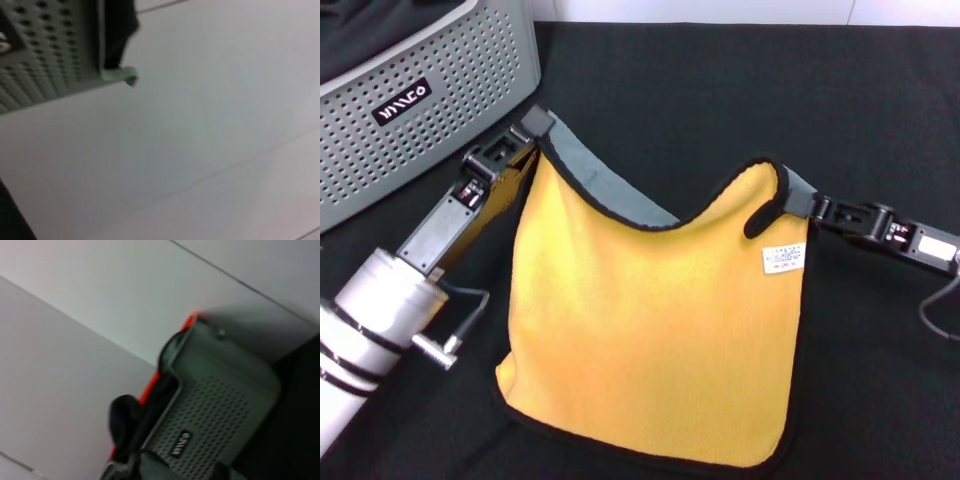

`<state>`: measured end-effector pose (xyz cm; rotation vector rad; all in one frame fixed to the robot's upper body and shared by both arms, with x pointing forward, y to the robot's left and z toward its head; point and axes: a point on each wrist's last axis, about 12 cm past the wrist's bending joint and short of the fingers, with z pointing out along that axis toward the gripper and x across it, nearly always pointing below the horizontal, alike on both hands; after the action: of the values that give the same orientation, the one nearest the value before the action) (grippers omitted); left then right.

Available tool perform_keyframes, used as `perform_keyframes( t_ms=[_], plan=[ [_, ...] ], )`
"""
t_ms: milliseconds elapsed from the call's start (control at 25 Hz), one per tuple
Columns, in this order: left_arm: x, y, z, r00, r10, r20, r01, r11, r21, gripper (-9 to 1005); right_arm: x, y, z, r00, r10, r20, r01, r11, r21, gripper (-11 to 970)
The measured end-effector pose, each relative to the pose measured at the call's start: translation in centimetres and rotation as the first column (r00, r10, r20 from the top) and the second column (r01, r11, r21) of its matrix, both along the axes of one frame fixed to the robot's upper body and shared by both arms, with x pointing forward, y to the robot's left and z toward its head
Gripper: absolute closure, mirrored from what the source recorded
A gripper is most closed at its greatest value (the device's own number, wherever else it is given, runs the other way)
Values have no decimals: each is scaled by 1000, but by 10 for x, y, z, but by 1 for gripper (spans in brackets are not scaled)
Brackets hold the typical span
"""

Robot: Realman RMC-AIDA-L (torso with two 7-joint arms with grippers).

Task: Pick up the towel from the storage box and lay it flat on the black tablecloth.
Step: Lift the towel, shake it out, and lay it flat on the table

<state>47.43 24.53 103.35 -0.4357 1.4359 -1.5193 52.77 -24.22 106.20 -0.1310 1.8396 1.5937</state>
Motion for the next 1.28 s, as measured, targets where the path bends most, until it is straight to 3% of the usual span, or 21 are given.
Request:
perform_keyframes(
  t_ms=[360, 1280],
  plan=[
    [25, -7, -4, 997, 22, -76, -17, 998, 63, 978, 23, 3, -7, 991, -97, -94, 89, 992, -89, 938],
    [51, -11, -9, 977, 95, -192, -75, 991, 107, 977, 35, 0, -16, 961, -225, -160, 204, 969, -140, 937]
  ],
)
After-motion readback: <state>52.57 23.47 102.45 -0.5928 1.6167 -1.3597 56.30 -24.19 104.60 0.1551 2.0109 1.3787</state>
